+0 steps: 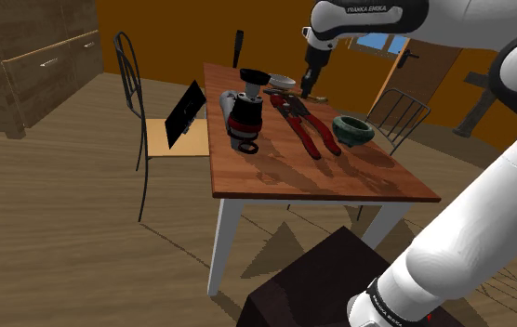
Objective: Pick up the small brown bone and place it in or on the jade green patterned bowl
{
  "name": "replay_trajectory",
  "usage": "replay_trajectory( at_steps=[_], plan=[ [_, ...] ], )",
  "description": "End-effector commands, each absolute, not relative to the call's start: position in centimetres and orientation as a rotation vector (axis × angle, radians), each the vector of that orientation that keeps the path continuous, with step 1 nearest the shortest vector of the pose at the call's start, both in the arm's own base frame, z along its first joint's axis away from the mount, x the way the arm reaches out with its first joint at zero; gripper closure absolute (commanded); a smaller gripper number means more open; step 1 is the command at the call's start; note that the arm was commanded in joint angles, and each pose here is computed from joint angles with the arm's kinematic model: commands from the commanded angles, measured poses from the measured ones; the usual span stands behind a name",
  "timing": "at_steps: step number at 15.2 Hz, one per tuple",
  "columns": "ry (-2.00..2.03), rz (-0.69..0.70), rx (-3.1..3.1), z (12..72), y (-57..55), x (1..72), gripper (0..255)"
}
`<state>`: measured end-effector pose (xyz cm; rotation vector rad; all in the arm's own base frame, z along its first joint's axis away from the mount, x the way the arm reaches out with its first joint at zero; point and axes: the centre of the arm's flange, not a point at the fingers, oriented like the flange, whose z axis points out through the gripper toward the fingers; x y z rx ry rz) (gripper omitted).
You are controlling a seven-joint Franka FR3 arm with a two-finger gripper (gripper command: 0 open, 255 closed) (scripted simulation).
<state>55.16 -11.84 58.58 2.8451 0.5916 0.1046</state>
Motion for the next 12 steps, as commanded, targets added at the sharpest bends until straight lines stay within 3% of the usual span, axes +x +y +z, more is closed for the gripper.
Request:
replay_trajectory(
  at_steps=[1, 12],
  plan=[
    [0.594, 0.105, 2.845, 58.9, -14.4, 54.1, 255],
    [0.594, 0.105, 2.845, 59.4, -27.7, 48.1, 255]
  ],
)
